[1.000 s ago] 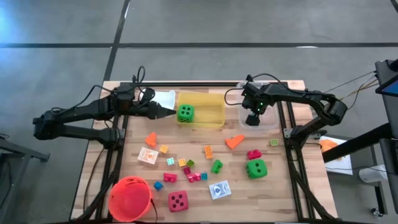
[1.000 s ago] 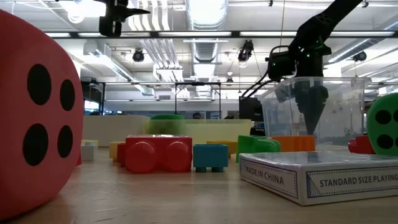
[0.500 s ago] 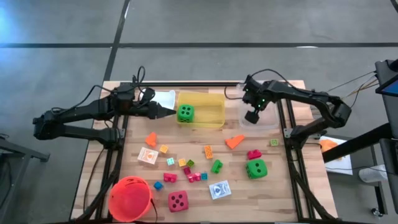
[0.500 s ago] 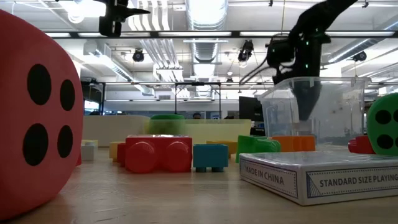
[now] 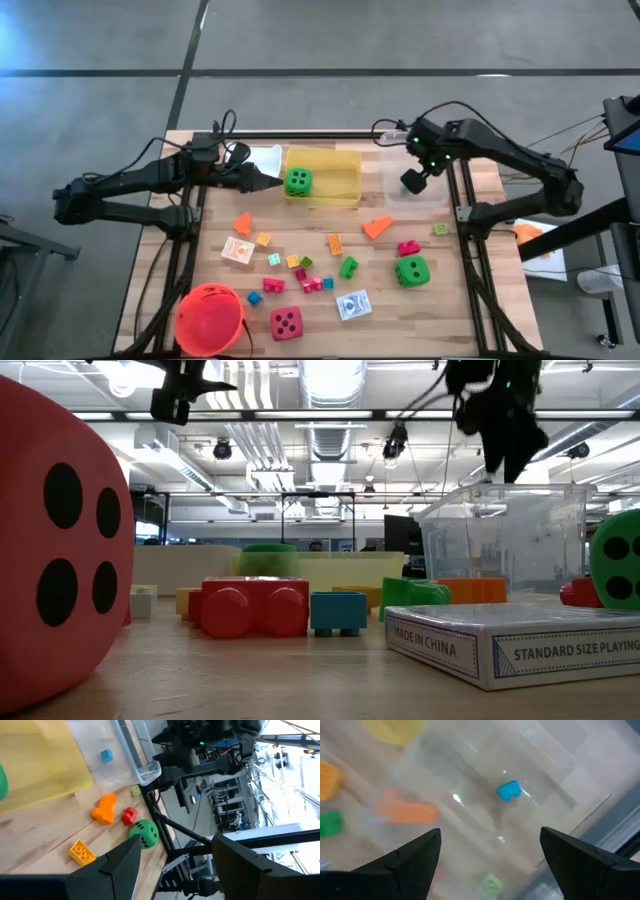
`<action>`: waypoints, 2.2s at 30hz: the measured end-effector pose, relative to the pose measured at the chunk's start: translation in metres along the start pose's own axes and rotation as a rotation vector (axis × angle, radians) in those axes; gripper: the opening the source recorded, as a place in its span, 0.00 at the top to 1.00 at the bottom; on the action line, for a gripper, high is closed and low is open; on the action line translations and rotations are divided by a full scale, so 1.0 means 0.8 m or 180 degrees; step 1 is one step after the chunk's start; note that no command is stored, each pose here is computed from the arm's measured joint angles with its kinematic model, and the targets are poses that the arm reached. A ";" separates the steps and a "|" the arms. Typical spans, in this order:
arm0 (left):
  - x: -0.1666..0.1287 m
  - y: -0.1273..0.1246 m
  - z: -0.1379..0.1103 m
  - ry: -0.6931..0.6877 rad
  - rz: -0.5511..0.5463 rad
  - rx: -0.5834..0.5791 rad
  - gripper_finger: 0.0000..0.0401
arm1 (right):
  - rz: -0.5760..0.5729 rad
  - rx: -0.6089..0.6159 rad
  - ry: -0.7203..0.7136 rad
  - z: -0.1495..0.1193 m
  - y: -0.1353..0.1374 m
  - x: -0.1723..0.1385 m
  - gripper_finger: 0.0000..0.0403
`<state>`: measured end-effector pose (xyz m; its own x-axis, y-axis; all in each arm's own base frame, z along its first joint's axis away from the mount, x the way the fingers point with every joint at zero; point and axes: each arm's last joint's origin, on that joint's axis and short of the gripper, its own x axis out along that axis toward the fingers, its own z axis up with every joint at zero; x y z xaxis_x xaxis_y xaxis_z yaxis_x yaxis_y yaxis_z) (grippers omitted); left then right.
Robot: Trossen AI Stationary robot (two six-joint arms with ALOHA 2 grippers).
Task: Pick & Place Toys
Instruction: Adjust the transparent bin
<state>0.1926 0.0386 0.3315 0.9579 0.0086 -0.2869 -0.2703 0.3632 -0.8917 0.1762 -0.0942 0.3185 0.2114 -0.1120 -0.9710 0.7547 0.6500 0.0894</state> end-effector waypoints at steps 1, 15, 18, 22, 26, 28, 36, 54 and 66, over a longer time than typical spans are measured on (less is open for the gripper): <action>0.000 0.000 0.000 0.0001 0.0003 0.0009 0.42 | 0.0038 0.0009 -0.0043 -0.005 0.004 -0.008 0.17; 0.000 0.000 0.000 0.0004 0.0006 0.0166 0.42 | 0.0483 -0.1019 0.0180 -0.109 0.062 -0.037 0.17; 0.000 0.000 0.000 0.0005 0.0007 0.0169 0.42 | 0.0504 -0.1159 0.0261 -0.125 0.073 -0.034 0.17; 0.000 0.000 0.000 0.0005 0.0008 0.0180 0.42 | 0.0327 -0.1227 0.0273 -0.134 0.078 -0.022 0.20; 0.000 0.001 0.001 -0.0005 0.0013 0.0208 0.42 | 0.0127 -0.1372 0.0296 -0.137 0.073 0.008 0.33; 0.000 0.001 0.001 -0.0008 0.0014 0.0207 0.42 | 0.0038 -0.1392 0.0365 -0.138 0.069 0.023 0.41; 0.000 0.001 0.001 -0.0008 0.0014 0.0195 0.42 | -0.0352 -0.1121 0.0237 -0.129 0.047 0.054 0.67; 0.000 0.001 0.001 -0.0001 0.0029 0.0189 0.42 | -0.0168 -0.0887 -0.0079 -0.104 0.032 0.051 0.98; 0.000 0.006 -0.002 0.0060 0.0144 0.0224 0.42 | 0.0555 -0.1060 0.0533 -0.135 0.031 0.035 0.98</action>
<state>0.1909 0.0391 0.3269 0.9427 0.0092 -0.3336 -0.3053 0.4274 -0.8510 0.1332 0.0000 0.2696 0.1936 0.1273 -0.9728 0.4683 0.8593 0.2057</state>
